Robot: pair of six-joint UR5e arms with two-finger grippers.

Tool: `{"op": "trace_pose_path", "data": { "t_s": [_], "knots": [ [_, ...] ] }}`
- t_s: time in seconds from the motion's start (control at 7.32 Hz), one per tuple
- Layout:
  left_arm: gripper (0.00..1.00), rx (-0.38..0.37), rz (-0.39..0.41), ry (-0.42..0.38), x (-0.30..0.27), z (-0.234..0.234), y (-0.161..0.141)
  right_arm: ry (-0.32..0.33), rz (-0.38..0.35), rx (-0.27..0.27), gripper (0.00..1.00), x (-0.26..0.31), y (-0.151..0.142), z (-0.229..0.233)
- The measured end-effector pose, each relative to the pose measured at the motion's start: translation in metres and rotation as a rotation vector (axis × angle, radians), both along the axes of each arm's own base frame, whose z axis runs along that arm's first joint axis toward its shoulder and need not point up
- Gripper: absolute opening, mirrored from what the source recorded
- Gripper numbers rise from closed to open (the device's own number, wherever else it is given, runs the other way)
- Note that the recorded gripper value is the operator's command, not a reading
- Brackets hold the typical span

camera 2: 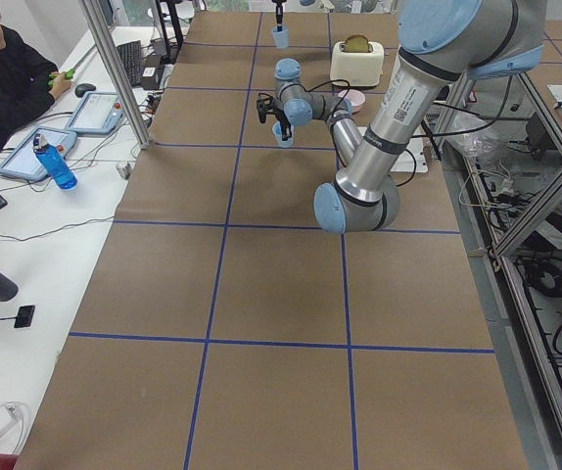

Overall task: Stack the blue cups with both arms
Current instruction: 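Carry the light blue cup with the left gripper toward the table center, then release the cup at center with left gripper while right grasps other cup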

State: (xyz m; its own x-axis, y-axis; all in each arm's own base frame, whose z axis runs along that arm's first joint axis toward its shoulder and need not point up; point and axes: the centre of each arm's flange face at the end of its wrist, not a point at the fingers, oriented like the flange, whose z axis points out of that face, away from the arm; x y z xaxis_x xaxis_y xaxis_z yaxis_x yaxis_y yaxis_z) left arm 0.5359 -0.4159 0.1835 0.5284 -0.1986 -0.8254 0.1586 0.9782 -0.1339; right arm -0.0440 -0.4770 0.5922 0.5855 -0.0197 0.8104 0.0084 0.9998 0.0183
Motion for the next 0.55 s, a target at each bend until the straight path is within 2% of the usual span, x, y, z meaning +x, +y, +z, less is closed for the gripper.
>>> {"op": "trace_pose_path", "data": {
  "t_s": [0.27,0.55],
  "knots": [
    [0.0,0.005,-0.005,-0.007,0.012,-0.001,0.007,0.005,0.016,-0.029,0.0,0.001,-0.035,-0.065],
    [0.0,0.008,-0.005,-0.017,0.021,0.0,0.01,0.008,0.028,-0.046,0.0,0.002,-0.06,-0.11]
  ]
}}
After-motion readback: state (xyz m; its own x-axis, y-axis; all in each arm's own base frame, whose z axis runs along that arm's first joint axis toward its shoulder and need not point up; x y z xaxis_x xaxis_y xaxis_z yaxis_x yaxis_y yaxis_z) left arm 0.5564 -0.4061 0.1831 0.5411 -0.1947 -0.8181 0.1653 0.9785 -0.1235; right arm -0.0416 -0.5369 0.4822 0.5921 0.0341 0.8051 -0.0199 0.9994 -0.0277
